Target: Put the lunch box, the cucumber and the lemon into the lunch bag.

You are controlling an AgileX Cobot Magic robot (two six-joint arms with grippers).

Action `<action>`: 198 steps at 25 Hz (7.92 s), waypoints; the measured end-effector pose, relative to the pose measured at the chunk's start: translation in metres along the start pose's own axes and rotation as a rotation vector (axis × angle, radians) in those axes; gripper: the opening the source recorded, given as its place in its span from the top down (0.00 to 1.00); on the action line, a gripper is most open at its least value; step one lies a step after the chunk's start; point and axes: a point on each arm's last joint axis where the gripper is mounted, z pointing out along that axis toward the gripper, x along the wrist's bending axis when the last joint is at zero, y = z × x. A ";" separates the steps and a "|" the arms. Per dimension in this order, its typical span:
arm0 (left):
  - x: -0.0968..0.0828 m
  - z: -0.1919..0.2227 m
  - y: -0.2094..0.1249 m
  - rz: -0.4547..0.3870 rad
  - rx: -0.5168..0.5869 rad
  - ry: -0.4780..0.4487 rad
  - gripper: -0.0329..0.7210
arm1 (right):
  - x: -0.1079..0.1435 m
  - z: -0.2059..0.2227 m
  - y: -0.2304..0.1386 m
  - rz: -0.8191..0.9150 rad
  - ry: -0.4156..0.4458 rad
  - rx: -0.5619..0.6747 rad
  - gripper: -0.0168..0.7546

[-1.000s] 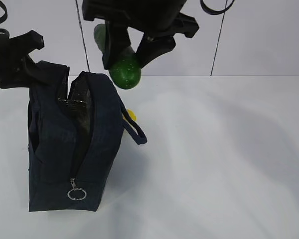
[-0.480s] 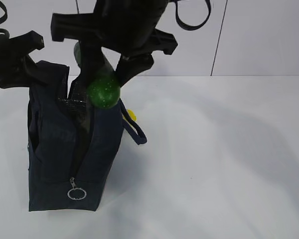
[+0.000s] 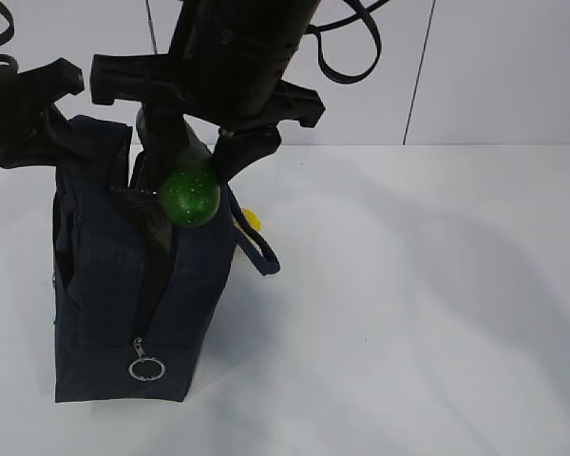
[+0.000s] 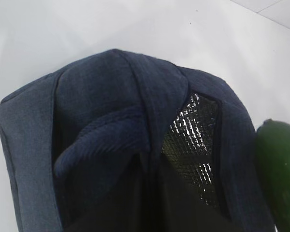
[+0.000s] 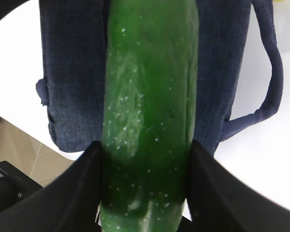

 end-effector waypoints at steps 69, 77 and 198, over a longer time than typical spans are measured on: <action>0.001 0.000 0.001 0.013 -0.005 0.003 0.95 | -0.142 -0.025 0.086 -0.099 -0.072 -0.211 0.28; 0.003 0.000 0.001 0.045 0.000 0.027 0.95 | -0.186 0.053 0.091 -0.086 0.027 -0.075 0.28; 0.015 -0.005 0.007 0.012 -0.013 0.047 0.95 | -0.057 -0.074 0.027 -0.091 0.020 -0.193 0.48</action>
